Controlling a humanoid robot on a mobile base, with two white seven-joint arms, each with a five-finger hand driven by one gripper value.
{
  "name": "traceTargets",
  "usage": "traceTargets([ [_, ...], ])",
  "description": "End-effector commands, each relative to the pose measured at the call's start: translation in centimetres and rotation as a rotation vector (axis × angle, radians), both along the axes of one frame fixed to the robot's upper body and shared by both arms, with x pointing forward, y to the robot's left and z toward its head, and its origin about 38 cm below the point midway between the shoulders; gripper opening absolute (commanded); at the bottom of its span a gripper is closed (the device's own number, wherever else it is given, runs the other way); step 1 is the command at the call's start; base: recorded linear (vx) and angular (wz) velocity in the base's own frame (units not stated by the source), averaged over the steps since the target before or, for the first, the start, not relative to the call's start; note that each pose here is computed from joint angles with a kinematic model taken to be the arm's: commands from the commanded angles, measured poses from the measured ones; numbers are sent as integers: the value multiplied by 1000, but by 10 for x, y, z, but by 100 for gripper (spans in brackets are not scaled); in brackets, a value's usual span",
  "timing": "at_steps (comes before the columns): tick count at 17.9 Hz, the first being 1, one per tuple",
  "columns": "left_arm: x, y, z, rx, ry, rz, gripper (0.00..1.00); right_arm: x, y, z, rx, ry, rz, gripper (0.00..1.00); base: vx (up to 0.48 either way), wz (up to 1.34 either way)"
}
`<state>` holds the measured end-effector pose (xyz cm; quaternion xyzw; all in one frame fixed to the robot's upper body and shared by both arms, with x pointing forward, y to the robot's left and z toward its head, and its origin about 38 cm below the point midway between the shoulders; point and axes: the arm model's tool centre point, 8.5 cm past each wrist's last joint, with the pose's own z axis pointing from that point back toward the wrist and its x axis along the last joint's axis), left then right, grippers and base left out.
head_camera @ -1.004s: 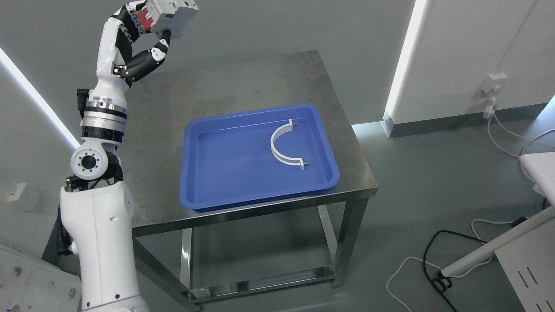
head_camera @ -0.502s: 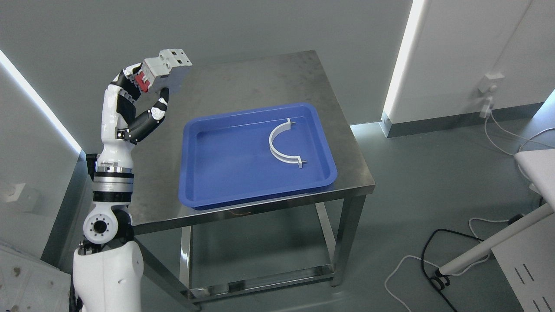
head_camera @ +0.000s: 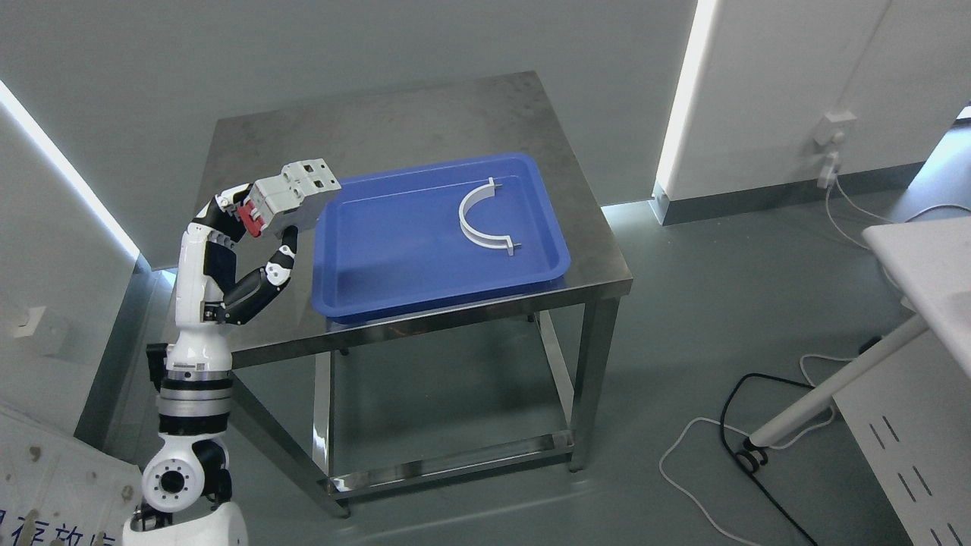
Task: Place circuit breaker on shelf
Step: 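Hold the breaker raised in the left hand while turning toward the bin shelf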
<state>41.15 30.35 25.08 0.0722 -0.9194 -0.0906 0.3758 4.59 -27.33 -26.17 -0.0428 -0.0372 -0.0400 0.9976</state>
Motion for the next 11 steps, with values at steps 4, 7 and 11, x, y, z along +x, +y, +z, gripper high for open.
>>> traceTargets([
  [4, -40, -8, -13, 44, -75, -24, 14, -7, -12, 1, -22, -22, 3, 100, -190, -229],
  [7, -43, -3, -15, 40, -77, -11, 14, -7, -12, 1, -21, -23, 1, 100, -203, -307],
  [11, -46, 12, -15, 23, -76, 30, 14, -7, -12, 1, -22, -22, 3, 100, -264, -45],
])
